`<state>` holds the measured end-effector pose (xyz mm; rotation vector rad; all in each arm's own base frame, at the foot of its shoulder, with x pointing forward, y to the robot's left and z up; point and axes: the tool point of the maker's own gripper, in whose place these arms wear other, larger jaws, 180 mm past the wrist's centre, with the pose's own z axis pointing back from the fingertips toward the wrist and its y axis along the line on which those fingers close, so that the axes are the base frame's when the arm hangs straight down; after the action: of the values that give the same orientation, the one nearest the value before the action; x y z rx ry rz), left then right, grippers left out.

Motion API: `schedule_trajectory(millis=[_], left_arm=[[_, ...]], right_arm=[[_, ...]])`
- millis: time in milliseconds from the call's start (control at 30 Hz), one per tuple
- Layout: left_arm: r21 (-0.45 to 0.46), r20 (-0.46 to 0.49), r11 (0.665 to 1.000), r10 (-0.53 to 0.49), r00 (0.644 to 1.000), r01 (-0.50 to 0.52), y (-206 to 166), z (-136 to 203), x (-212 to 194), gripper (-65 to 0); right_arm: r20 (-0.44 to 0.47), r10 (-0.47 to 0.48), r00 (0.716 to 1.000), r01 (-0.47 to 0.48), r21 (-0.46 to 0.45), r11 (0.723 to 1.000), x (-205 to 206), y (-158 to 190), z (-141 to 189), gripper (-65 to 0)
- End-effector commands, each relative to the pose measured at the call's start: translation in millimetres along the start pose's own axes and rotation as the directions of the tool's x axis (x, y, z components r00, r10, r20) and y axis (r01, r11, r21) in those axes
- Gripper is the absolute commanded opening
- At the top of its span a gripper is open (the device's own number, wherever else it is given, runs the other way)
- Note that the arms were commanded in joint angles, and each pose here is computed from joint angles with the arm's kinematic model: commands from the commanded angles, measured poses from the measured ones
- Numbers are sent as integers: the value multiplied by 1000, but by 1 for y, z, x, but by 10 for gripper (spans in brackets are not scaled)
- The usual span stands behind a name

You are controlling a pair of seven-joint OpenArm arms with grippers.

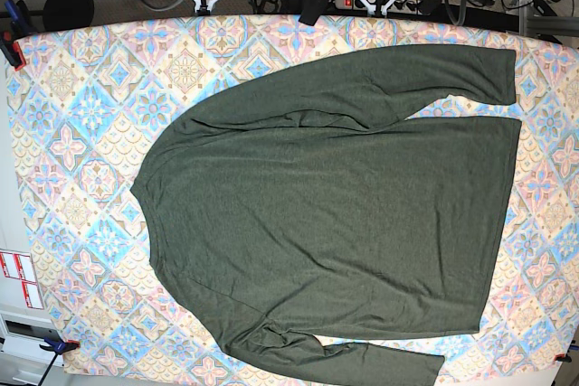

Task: Fold the T-shirt properly
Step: 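Move both grippers from rest toward the shirt's shoulder corners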

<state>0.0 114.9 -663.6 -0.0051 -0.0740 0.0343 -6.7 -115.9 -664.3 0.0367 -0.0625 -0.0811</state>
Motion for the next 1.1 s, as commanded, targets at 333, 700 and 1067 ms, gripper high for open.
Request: schedule_trajectory(millis=[333, 700, 1067], left_arm=[[4, 6, 1000, -5, 1000, 5, 2, 0, 2, -650], [18, 10, 1000, -8, 1000, 7, 11, 0, 3, -650], [42, 4, 999, -15, 1000, 15, 27, 1, -1, -650]], right_arm=[[1, -2, 1000, 2, -2, 1000, -1, 1, 0, -647], [-1, -2, 1000, 2, -2, 1000, -2, 0, 0, -647], [-28, -1, 1000, 1, -9, 1000, -30, -4, 4, -650]])
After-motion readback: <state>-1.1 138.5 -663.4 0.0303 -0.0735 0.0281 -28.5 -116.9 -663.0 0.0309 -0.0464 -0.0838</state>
